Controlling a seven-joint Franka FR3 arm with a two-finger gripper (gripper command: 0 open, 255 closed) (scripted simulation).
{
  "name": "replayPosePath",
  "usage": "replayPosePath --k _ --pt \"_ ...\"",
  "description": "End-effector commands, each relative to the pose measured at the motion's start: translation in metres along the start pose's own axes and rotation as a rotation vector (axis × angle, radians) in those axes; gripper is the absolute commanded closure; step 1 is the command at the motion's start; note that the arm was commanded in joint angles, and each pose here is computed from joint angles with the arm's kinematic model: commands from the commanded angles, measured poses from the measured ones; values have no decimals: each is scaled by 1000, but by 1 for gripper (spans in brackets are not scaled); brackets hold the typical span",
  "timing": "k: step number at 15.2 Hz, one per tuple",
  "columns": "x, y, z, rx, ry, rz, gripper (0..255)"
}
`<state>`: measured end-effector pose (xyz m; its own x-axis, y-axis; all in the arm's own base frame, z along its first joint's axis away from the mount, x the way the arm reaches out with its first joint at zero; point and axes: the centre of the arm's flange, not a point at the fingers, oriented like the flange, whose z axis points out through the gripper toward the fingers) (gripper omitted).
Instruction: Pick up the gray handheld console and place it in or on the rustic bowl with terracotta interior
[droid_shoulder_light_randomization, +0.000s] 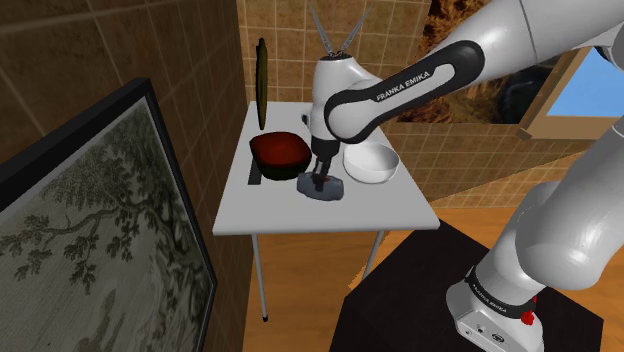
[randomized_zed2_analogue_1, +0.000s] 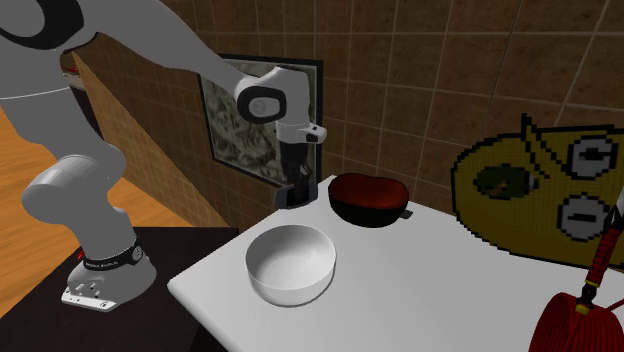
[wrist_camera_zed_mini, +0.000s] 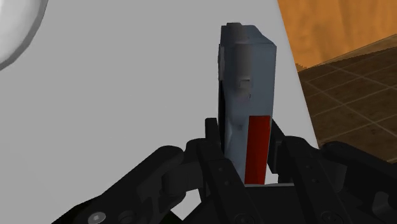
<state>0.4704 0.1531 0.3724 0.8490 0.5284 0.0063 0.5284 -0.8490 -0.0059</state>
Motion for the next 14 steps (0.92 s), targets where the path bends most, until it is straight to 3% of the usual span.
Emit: replayPosePath --k 1,14 --pt "0 0 -11 0 0 0 255" --pt "1 0 -80 0 0 0 255"
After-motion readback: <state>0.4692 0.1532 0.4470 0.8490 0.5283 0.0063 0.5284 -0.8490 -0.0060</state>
